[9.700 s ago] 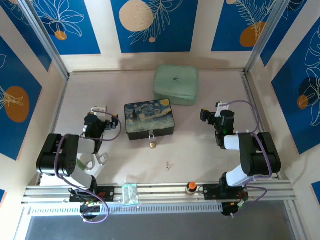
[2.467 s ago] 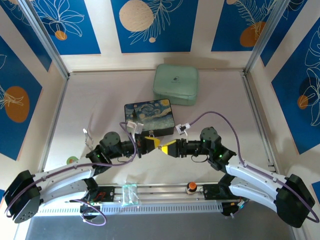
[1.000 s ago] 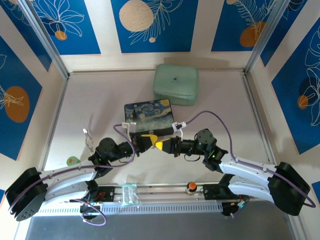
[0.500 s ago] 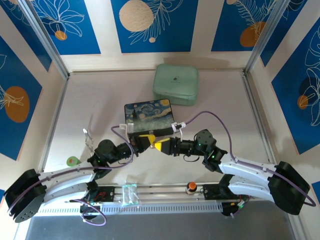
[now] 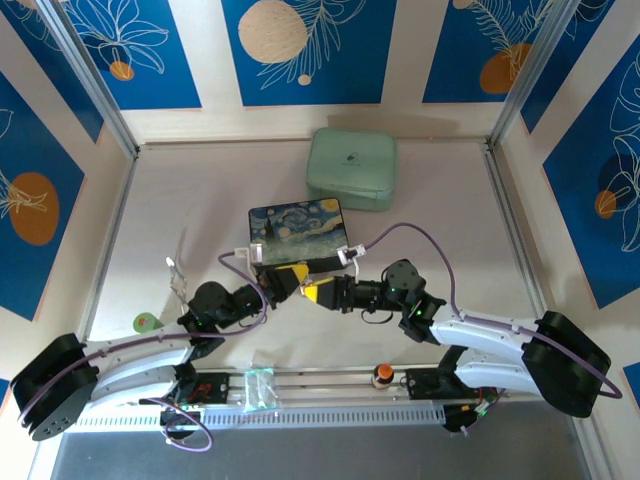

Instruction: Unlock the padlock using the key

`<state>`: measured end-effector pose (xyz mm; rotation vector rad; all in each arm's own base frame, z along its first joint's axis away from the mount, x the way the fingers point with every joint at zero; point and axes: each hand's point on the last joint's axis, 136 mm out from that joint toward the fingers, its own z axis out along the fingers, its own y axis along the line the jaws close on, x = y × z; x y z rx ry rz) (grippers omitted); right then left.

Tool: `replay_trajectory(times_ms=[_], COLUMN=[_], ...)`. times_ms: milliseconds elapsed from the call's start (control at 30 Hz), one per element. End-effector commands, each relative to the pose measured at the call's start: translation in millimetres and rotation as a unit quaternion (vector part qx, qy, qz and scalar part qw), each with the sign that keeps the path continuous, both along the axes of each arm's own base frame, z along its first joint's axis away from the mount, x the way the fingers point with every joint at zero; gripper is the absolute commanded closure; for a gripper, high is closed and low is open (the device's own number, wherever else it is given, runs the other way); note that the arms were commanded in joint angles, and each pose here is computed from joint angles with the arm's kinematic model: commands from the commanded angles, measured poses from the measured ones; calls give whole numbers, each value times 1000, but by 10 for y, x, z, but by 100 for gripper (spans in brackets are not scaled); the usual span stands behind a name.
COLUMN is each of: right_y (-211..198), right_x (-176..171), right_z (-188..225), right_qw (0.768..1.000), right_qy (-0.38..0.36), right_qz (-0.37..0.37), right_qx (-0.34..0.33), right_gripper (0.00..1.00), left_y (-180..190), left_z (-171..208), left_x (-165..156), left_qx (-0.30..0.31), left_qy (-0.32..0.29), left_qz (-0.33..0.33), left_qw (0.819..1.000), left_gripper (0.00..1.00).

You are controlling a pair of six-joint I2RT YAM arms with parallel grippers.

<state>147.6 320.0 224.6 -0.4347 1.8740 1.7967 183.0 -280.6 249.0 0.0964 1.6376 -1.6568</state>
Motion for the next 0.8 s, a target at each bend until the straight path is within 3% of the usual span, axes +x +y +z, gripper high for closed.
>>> replay_trajectory(times_ms=[0, 200, 600, 767], right_y=[0, 15, 39, 48], right_x=[60, 79, 98, 59], right_z=[235, 238, 223, 148], right_qw=[999, 999, 999, 999], right_qy=[-28, -30, -33, -30], right_qz=[-18, -18, -19, -17], right_qx=[30, 25, 23, 5], right_gripper=[74, 75, 100, 100], left_y=[37, 45, 42, 67], left_z=[70, 40, 12, -102], left_x=[-27, -39, -61, -16], left_qx=[-22, -18, -11, 8], left_qy=[-7, -5, -1, 13], left_qz=[3, 2, -3, 12], left_qw=[1000, 1000, 1000, 1000], left_gripper=[100, 100, 100, 100])
